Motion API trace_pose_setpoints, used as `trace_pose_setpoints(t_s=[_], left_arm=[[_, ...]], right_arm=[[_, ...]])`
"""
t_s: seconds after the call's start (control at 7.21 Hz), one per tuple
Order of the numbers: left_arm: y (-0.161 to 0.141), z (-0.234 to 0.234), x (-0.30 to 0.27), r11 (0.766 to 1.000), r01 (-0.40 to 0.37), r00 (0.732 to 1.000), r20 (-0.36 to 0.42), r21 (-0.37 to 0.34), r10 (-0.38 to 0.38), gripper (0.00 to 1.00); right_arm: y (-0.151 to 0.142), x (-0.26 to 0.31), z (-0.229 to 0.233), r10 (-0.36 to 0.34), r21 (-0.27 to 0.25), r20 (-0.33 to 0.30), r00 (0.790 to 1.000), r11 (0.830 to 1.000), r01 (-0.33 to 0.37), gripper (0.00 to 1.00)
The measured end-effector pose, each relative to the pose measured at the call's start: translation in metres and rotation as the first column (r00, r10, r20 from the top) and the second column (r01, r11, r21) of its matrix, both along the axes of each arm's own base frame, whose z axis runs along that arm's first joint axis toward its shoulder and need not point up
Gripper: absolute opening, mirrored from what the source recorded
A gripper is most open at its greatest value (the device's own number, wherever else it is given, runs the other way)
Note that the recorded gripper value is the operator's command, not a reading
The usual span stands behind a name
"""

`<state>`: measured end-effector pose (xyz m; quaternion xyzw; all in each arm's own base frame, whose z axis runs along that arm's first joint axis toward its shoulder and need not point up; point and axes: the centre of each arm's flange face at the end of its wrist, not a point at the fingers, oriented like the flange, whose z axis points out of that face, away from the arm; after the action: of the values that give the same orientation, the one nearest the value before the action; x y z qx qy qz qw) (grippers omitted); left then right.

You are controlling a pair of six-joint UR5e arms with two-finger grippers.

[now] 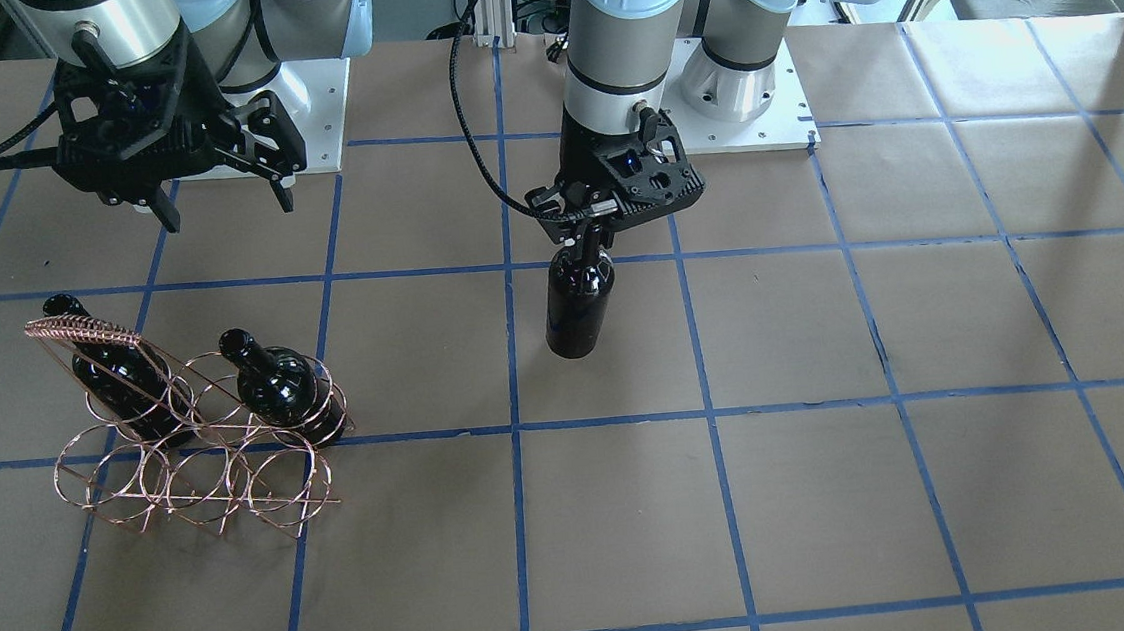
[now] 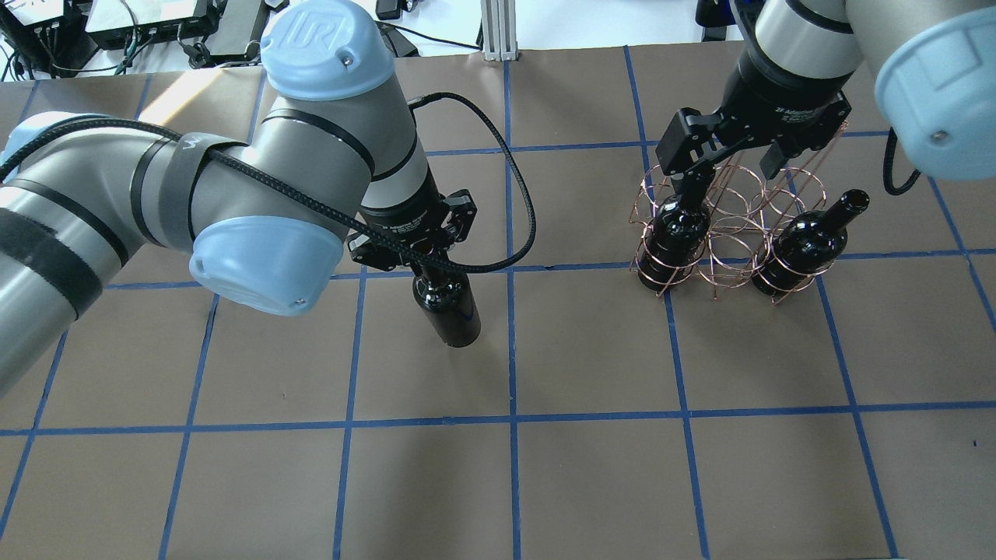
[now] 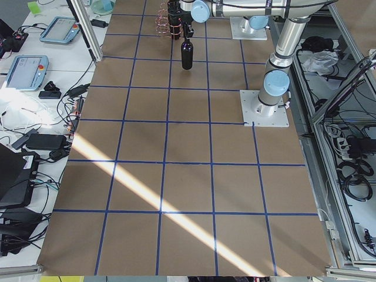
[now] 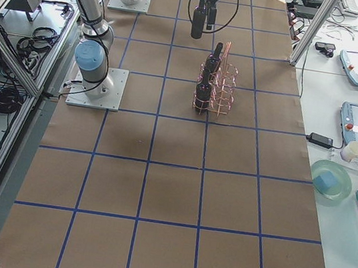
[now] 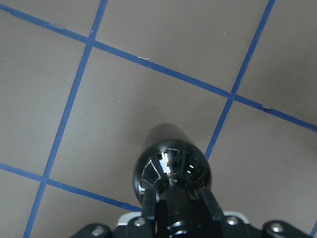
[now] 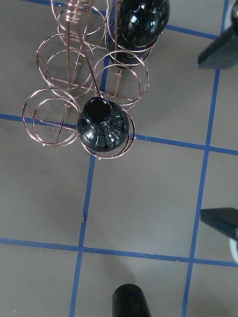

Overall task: Place wine into wine basket
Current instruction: 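Carry the bottle toward the table center and stand it upright with the left gripper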

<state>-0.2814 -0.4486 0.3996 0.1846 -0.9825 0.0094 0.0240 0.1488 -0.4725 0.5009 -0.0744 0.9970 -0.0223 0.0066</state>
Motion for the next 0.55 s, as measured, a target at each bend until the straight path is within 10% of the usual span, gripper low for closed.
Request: trace_pose_setpoints(t_s=[0.55], left_arm=[[0.016,-0.014,-0.012,0.999,0.025,1.000,0.017,0.027,-0.025,0.00]], right_arm=[[0.000,0.000,-0.001,0.001,0.003,-0.003,1.000,1.000,-0.001,1.00]])
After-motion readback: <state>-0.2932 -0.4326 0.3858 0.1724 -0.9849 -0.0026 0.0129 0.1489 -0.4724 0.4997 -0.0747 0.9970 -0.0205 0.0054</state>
